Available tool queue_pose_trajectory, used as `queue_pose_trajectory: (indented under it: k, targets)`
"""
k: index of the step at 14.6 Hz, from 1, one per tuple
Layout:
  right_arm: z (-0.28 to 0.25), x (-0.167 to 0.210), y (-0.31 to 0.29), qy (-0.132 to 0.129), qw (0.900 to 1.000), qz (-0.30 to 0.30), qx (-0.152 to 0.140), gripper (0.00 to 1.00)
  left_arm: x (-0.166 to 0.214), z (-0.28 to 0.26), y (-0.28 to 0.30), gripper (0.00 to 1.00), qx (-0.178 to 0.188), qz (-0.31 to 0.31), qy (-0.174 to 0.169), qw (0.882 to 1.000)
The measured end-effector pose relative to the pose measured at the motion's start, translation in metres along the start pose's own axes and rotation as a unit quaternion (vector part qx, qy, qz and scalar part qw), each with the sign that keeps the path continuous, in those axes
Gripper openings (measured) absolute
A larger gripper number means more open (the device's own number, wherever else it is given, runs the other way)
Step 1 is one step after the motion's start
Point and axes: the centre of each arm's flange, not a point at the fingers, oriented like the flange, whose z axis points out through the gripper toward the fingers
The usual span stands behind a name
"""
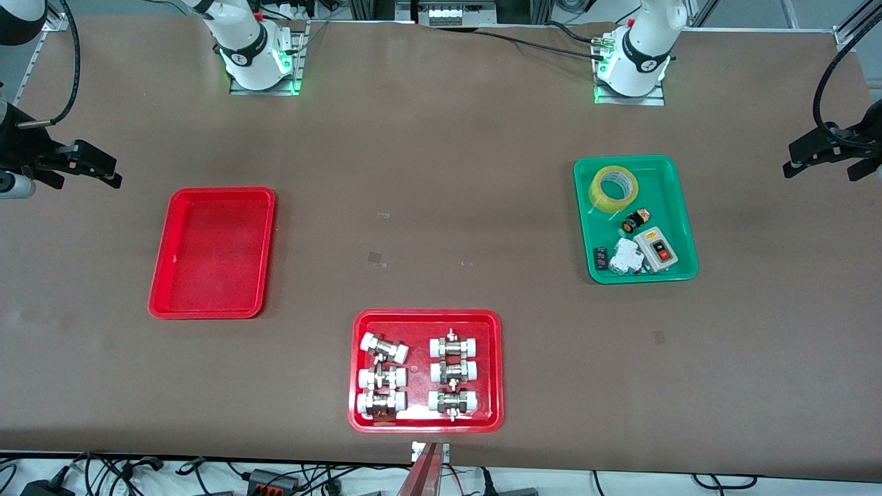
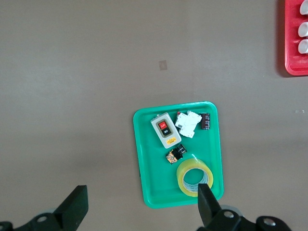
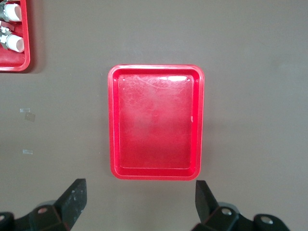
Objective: Left arm passes tape to right arm into tray
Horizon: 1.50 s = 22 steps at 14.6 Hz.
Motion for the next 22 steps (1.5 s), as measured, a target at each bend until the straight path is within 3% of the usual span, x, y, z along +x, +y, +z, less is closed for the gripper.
queue_pose_trajectory:
  k: [7, 11, 13, 17, 19, 22]
  targets:
    - [0.0, 0.0, 0.0, 0.0, 1.0, 0.0, 0.0, 1.0, -0.001, 0.0, 0.002, 1.0, 0.0, 0.002, -0.003, 1.0]
    - [0.0, 0.0, 0.0, 0.0, 1.0, 0.0, 0.0, 1.0, -0.005, 0.014, 0.002, 1.0, -0.005, 0.012, -0.044, 0.999]
    - [0.001, -0.001, 0.001, -0.004, 1.0, 0.001, 0.0, 1.0, -0.003, 0.051, 0.001, 1.0, -0.013, 0.013, -0.088, 0.996]
    - [0.001, -0.002, 0.002, -0.007, 1.0, 0.002, 0.0, 1.0, -0.006, 0.181, 0.015, 1.0, -0.038, -0.013, -0.158, 0.987]
    - [0.001, -0.002, 0.002, -0.007, 1.0, 0.002, 0.0, 1.0, -0.021, 0.237, 0.035, 1.0, -0.032, -0.035, -0.176, 0.983]
    - [0.001, -0.002, 0.003, -0.008, 1.0, 0.003, 0.0, 1.0, -0.054, 0.317, 0.057, 1.0, -0.023, -0.047, -0.167, 0.985]
